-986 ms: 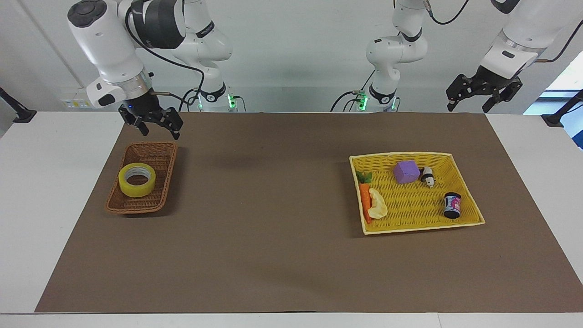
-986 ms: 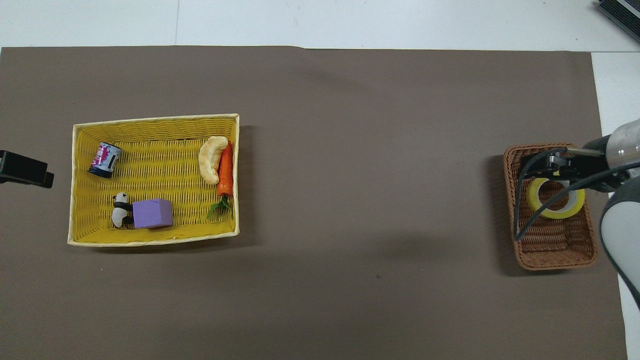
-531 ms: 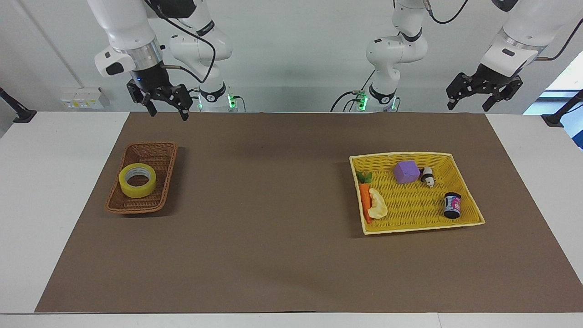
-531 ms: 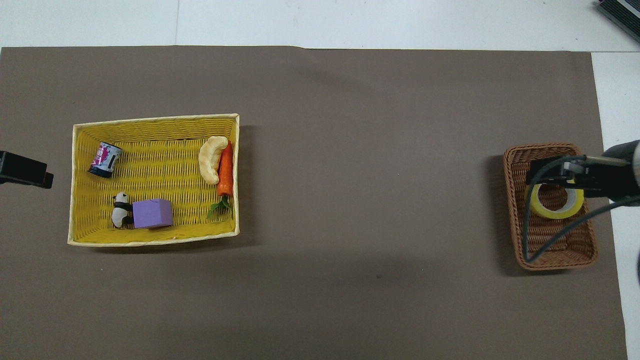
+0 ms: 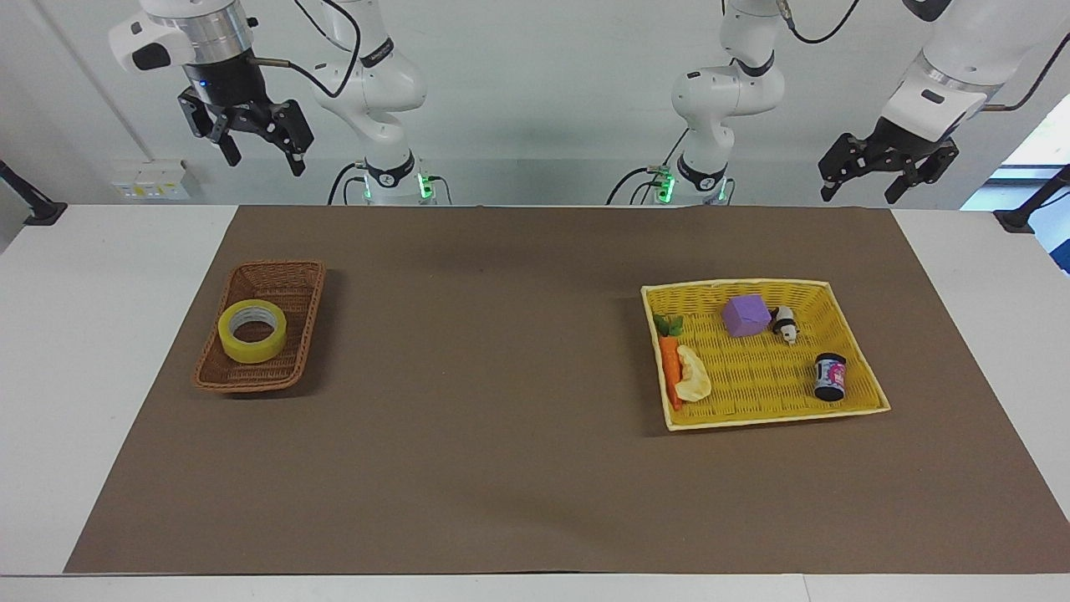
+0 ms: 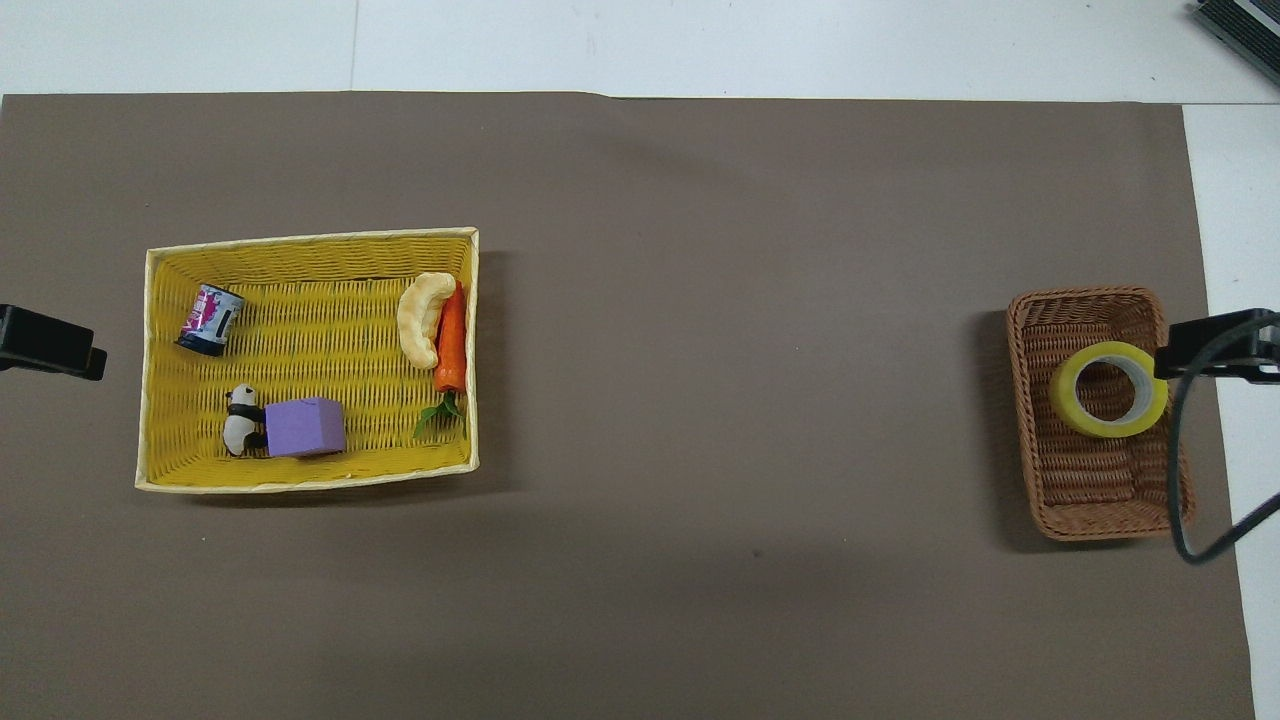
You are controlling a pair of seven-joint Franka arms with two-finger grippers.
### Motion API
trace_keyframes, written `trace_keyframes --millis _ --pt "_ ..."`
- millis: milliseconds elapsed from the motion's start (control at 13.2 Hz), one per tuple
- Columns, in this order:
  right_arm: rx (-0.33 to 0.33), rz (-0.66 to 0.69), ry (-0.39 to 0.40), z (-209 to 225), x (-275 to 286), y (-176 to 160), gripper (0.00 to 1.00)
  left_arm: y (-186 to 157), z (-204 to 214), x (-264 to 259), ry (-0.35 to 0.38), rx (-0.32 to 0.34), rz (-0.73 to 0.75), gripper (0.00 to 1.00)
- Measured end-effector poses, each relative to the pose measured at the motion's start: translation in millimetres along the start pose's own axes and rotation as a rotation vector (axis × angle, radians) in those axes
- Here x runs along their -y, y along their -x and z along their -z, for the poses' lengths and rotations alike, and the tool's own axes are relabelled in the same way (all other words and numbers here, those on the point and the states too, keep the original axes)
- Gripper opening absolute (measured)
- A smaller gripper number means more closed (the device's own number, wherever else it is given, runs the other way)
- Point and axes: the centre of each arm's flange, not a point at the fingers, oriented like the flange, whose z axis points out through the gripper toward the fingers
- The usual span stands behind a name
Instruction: Move tape to another basket
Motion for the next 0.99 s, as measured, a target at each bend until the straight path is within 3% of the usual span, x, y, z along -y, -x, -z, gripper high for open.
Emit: trace_keyframes --millis 986 --pt "0.034 -0.011 -0.026 -6.3 -5.1 -0.9 1.0 0.2 -0.2 0.0 0.0 0.002 0.001 1.0"
